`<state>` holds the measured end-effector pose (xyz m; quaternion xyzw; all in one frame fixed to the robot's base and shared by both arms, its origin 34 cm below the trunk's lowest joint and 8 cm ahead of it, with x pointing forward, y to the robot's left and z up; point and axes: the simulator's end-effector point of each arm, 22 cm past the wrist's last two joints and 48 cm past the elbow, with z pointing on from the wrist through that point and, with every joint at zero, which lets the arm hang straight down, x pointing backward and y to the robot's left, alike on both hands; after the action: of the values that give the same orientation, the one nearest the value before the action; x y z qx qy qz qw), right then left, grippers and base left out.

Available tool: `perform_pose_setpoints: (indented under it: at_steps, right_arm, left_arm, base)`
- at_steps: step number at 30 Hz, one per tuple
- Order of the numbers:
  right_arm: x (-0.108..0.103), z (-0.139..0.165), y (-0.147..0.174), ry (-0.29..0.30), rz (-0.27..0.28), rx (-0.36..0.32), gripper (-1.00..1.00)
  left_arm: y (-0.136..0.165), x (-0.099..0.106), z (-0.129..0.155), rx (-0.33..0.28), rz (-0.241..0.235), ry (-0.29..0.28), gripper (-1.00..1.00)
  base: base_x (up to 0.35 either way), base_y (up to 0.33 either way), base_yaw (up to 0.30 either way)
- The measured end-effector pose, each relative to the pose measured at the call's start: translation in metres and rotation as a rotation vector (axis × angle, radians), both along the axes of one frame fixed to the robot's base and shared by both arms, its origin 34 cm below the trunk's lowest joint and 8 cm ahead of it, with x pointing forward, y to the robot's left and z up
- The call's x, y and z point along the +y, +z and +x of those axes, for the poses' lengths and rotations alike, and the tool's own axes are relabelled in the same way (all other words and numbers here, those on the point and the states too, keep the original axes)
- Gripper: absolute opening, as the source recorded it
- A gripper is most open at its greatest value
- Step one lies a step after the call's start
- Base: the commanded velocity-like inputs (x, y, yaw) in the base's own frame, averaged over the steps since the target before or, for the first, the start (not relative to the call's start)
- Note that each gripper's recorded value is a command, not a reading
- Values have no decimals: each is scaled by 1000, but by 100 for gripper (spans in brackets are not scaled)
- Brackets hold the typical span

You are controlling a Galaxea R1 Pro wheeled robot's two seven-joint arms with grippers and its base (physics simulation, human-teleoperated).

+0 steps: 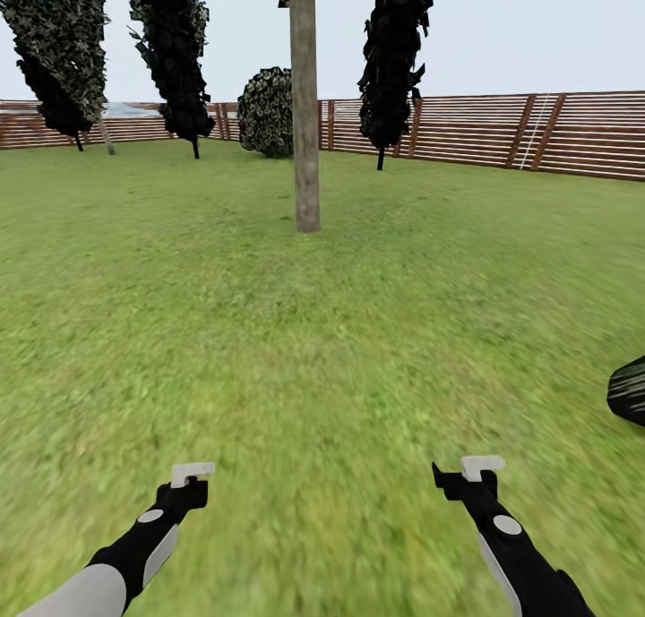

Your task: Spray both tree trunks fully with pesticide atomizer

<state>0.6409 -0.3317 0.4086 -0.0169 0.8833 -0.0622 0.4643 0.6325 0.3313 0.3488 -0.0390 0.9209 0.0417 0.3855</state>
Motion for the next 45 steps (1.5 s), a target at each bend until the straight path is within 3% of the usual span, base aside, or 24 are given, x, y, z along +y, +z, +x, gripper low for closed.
perform_pose_setpoints:
  at_steps: [45]
  right_arm:
    - [0, 0, 0, 0, 0, 1, 100]
  left_arm:
    - [1, 0, 1, -2, 0, 1, -100]
  base:
    - [337, 0, 0]
